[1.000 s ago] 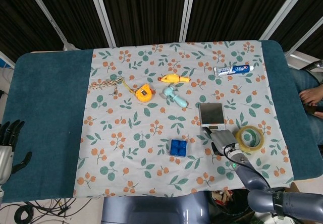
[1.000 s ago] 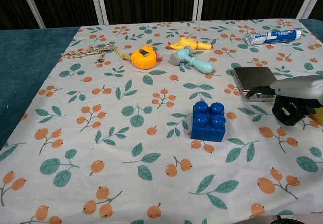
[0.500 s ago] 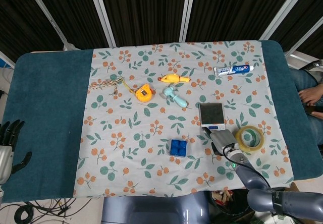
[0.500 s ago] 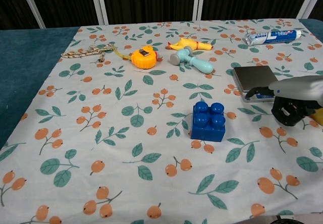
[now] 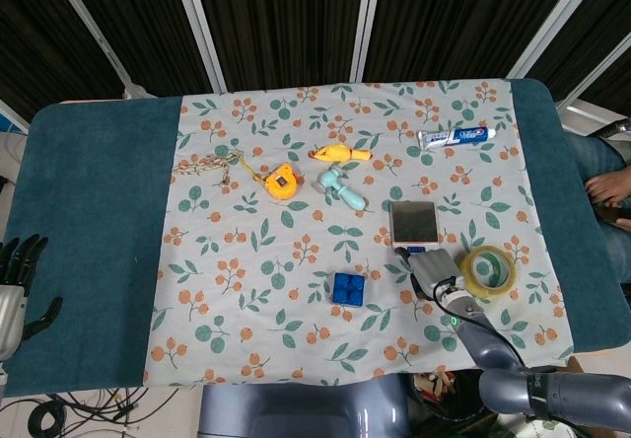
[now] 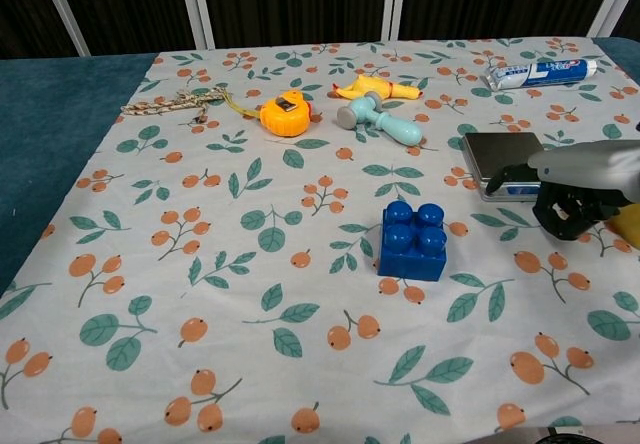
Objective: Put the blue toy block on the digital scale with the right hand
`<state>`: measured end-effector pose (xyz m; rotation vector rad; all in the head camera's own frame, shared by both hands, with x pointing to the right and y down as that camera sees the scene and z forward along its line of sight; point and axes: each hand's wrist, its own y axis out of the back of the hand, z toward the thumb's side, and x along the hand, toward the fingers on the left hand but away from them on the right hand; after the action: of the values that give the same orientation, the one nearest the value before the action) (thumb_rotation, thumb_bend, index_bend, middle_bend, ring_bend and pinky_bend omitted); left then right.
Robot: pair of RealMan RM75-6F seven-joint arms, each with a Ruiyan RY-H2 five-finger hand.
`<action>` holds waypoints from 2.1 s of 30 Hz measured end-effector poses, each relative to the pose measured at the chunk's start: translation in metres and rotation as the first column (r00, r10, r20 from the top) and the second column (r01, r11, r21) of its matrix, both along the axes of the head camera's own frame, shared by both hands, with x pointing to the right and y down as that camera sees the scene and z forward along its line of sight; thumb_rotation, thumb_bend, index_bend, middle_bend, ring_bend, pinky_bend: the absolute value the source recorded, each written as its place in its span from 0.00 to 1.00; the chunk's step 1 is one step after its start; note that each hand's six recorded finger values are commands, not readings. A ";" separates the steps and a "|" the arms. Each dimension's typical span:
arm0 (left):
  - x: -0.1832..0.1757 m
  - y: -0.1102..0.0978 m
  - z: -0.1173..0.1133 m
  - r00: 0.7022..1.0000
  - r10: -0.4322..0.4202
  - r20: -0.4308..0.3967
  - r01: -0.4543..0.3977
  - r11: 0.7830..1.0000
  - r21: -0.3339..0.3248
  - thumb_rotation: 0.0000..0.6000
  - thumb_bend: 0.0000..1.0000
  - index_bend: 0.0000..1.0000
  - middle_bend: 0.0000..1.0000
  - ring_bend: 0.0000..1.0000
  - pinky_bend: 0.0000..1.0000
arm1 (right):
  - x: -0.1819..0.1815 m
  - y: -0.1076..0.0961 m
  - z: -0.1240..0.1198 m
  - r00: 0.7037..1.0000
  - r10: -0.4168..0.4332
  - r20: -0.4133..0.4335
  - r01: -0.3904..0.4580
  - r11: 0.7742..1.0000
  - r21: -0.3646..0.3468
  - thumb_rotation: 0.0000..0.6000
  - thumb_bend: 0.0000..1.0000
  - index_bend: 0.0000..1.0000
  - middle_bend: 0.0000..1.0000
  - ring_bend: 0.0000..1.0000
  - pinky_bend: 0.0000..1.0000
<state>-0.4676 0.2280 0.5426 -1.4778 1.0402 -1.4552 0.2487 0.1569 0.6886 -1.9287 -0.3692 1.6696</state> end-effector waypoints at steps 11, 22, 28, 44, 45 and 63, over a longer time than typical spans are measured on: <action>-0.001 0.000 -0.001 1.000 -0.002 0.002 0.002 1.000 0.006 1.00 0.29 0.04 0.06 0.01 0.04 | -0.010 -0.016 -0.027 0.998 0.010 0.064 -0.016 0.995 0.096 1.00 0.15 0.00 0.01 0.15 0.24; 0.000 0.000 0.000 1.000 0.000 0.006 0.000 1.000 0.002 1.00 0.29 0.04 0.06 0.01 0.04 | -0.027 0.006 -0.065 0.967 0.038 0.253 -0.054 0.997 0.056 1.00 0.08 0.00 0.00 0.10 0.18; 0.000 0.000 0.000 1.000 -0.001 0.004 0.001 1.000 0.004 1.00 0.29 0.04 0.06 0.01 0.04 | -0.041 0.028 -0.065 0.954 0.037 0.298 -0.046 0.999 0.026 1.00 0.08 0.00 0.05 0.15 0.18; -0.002 -0.002 -0.002 1.000 -0.010 0.002 0.010 1.000 0.009 1.00 0.29 0.04 0.06 0.01 0.04 | -0.096 0.040 -0.021 0.944 0.030 0.327 -0.043 0.999 0.032 1.00 0.13 0.05 0.21 0.30 0.21; -0.002 -0.002 -0.002 1.000 -0.010 0.003 0.010 1.000 0.009 1.00 0.29 0.04 0.06 0.01 0.04 | -0.099 0.039 -0.018 0.944 0.038 0.327 -0.052 0.998 0.034 1.00 0.15 0.07 0.23 0.33 0.23; -0.003 -0.002 -0.002 1.000 -0.010 0.004 0.010 1.000 0.010 1.00 0.29 0.04 0.06 0.01 0.04 | -0.092 -0.003 -0.021 0.930 0.118 0.347 -0.173 0.976 0.132 1.00 0.42 0.38 0.46 0.57 0.46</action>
<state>-0.4701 0.2258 0.5403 -1.4643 1.0521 -1.4575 0.1572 0.1539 0.6676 -2.1059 -0.7742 1.3426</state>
